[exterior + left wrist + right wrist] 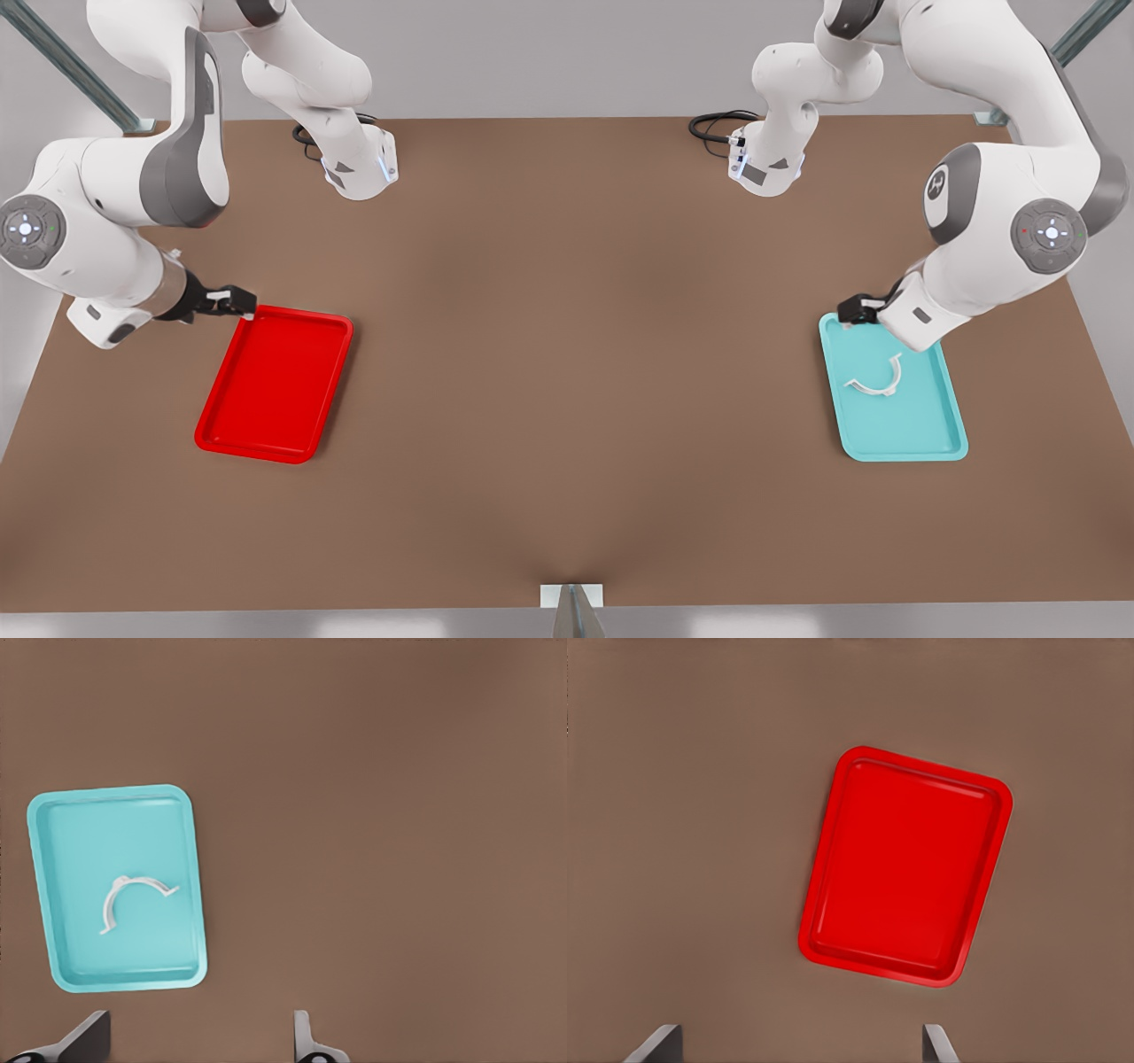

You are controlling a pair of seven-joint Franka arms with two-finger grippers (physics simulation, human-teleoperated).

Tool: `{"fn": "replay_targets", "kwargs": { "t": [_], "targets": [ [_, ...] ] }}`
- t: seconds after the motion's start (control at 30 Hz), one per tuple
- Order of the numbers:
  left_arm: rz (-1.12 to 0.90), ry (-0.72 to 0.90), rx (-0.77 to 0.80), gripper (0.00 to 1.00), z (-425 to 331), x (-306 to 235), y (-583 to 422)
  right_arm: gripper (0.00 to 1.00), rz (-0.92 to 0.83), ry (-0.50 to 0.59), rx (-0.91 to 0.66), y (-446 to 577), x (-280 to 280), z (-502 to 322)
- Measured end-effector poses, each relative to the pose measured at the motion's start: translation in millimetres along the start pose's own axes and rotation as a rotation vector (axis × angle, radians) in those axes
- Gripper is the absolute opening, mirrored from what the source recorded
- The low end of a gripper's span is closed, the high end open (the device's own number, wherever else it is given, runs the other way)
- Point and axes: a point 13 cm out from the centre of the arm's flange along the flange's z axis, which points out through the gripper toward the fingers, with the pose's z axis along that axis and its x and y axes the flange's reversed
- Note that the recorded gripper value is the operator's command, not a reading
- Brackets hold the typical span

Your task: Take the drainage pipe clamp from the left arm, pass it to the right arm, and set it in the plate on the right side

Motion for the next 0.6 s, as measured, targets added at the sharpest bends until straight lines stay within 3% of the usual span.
{"fn": "replay_targets", "kwargs": {
  "t": [0.1, 0.23, 0.37, 0.6],
  "targets": [
    [-0.041, 0.019, -0.009, 1.0, 31, -4, 27, 1.0, -0.005, -0.021, 0.001, -1, -5, -2],
    [-0.245, 0.09, 0.024, 1.0, 160, 10, 135, 1.0, -0.011, -0.036, 0.003, -1, -9, -3],
    [-0.359, 0.016, 0.097, 1.0, 252, 1, 175, 1.0, -0.017, -0.044, 0.004, -1, -11, -4],
    [-0.338, -0.123, 0.063, 1.0, 336, -13, 226, 1.0, -0.025, -0.051, 0.003, -1, -12, -5]
  ]
}}
